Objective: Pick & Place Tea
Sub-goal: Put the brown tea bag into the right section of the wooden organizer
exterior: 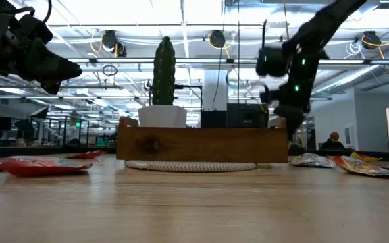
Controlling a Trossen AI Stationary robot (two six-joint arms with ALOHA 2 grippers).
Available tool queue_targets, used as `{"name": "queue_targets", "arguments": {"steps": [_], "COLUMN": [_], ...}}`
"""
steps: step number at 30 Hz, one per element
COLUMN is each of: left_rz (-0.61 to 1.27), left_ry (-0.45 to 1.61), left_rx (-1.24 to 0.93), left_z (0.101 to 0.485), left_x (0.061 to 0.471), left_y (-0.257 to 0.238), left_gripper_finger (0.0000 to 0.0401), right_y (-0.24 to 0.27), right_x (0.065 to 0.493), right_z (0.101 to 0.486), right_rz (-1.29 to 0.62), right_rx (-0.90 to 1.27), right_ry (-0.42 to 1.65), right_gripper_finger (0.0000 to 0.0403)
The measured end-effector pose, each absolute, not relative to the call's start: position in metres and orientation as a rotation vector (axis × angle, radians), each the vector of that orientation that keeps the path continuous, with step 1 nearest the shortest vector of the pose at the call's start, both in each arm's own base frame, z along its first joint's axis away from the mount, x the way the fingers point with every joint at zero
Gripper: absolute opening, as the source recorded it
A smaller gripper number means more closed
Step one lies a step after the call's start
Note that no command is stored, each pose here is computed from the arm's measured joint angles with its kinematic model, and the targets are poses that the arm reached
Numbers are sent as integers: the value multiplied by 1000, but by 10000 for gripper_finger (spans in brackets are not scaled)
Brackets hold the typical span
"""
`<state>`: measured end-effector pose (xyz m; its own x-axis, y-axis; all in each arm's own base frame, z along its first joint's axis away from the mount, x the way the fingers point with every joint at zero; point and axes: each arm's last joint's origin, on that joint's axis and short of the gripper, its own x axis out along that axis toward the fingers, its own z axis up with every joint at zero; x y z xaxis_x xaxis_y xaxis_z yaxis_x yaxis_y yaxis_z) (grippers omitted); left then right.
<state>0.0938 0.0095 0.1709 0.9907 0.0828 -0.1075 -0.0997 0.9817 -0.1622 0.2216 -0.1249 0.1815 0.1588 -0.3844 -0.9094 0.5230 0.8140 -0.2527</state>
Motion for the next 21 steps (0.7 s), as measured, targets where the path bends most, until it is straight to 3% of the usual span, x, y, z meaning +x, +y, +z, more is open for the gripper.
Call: {"name": "queue_targets", "arguments": {"steps": [9, 21], "left_rz": [91, 91], "left_ry": [101, 101], "left_rx": [-168, -168], "left_z": [171, 171], "left_x": [94, 94], "left_y": [9, 9], "left_gripper_finger": [58, 58], "right_y": [-27, 58], "right_x": [251, 310], "right_z": [228, 201], "right_rz": [-334, -162], "right_rx": [-623, -1258], "right_ry": [1147, 1249], "right_gripper_finger": [0, 0]}}
